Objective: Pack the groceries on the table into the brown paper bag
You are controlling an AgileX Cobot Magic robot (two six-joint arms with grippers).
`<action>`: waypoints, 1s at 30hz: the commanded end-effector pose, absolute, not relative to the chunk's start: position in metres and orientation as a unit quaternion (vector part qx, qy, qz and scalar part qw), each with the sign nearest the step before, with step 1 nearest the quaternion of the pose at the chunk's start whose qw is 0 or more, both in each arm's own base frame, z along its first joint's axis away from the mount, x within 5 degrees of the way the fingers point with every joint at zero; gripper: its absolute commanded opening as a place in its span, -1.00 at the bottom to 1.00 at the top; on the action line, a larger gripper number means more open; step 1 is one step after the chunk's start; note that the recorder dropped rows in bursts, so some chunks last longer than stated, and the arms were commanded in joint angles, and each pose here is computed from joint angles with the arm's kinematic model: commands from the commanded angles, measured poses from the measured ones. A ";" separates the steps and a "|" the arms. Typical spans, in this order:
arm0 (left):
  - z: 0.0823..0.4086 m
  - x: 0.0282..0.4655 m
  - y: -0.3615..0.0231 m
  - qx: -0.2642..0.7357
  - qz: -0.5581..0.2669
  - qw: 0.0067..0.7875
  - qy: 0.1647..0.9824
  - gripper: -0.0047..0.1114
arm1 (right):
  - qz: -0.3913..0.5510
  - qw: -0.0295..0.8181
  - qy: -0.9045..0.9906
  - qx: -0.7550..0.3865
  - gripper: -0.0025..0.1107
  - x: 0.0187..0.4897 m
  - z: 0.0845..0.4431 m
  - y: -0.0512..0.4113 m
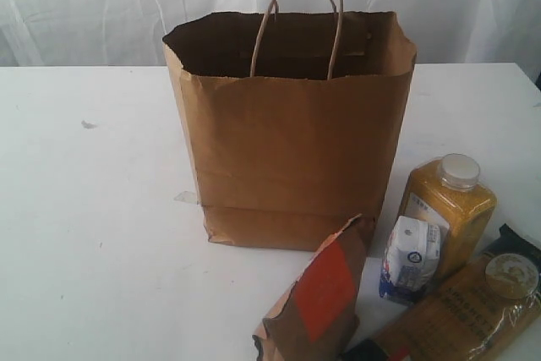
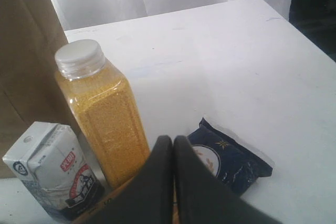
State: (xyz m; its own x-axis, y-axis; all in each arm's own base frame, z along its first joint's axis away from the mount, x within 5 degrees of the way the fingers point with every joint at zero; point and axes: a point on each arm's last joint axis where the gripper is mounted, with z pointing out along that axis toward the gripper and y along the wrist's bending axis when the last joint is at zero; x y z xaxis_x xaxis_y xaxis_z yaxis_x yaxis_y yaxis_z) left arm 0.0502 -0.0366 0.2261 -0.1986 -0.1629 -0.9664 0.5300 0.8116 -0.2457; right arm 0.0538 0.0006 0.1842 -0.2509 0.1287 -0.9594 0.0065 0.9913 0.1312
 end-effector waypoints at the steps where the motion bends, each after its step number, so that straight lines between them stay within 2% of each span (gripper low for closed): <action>1: 0.195 0.047 -0.031 0.099 -0.259 0.618 0.736 -0.92 | 0.049 0.613 0.788 0.045 -0.96 0.054 0.183 0.000; 7: 0.185 0.050 -0.027 0.072 -0.227 0.611 0.755 -0.92 | 0.049 0.613 0.788 0.045 -0.96 0.054 0.183 0.000; 30: 0.182 0.049 -0.028 0.080 -0.225 0.598 0.765 -0.92 | 0.049 0.613 0.788 0.045 -0.96 0.054 0.183 0.000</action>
State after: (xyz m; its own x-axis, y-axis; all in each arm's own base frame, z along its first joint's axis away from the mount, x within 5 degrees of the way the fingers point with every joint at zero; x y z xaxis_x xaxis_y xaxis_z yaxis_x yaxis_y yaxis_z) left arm 0.0490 -0.0282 0.1829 -0.2667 -0.1409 -0.9534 0.3936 0.8871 -0.2413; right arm 0.0538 0.0006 0.1842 -0.2509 0.1287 -0.9594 0.0065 0.9913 0.1312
